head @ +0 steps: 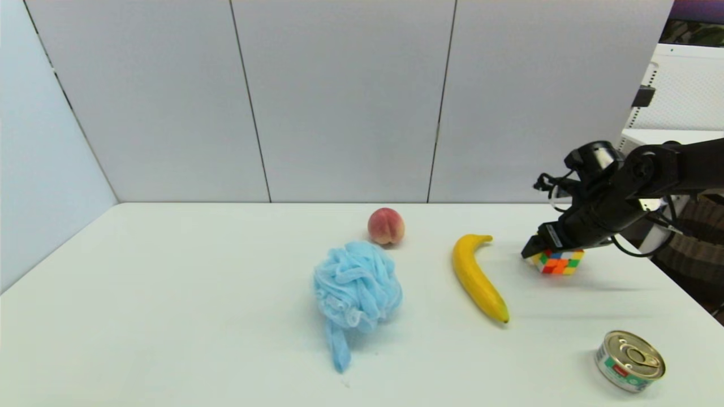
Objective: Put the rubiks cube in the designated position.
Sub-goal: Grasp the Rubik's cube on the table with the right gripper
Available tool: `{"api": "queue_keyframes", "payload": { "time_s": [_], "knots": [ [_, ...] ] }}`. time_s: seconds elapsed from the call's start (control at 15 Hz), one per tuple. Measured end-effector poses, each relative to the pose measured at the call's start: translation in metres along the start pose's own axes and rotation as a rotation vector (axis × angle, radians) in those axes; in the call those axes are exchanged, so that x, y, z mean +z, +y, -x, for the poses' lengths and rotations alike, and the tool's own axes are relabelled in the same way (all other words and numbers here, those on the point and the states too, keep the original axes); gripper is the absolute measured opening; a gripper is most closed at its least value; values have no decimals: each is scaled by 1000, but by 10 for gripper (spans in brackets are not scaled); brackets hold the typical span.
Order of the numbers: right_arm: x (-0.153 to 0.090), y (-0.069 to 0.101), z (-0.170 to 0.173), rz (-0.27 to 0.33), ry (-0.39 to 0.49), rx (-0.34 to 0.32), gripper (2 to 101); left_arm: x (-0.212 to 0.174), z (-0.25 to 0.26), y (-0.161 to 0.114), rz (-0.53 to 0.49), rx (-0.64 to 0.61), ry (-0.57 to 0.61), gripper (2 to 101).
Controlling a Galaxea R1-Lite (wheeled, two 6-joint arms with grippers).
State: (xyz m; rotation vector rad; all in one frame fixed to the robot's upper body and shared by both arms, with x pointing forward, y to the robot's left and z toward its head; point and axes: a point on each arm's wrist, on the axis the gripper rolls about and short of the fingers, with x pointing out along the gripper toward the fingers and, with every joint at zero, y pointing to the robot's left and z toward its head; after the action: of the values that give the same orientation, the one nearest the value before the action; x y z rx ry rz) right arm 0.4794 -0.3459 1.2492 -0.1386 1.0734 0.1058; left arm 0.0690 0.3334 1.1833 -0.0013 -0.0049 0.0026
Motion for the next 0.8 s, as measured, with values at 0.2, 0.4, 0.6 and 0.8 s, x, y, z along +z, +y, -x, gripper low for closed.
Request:
{"api": "queue_keyframes", "payload": {
  "time_s": [0.2, 0.4, 0.6, 0.8],
  "knots": [
    [1, 0, 2, -7, -4, 3, 980, 0, 0, 0, 0, 0, -1, 978],
    [0, 0, 4, -38, 11, 9, 980, 0, 0, 0, 0, 0, -1, 978],
    [1, -1, 6, -49, -2, 31, 980, 0, 0, 0, 0, 0, -1, 978],
    [3, -3, 6, -57, -11, 49, 980, 0, 0, 0, 0, 0, 0, 978]
  ]
}}
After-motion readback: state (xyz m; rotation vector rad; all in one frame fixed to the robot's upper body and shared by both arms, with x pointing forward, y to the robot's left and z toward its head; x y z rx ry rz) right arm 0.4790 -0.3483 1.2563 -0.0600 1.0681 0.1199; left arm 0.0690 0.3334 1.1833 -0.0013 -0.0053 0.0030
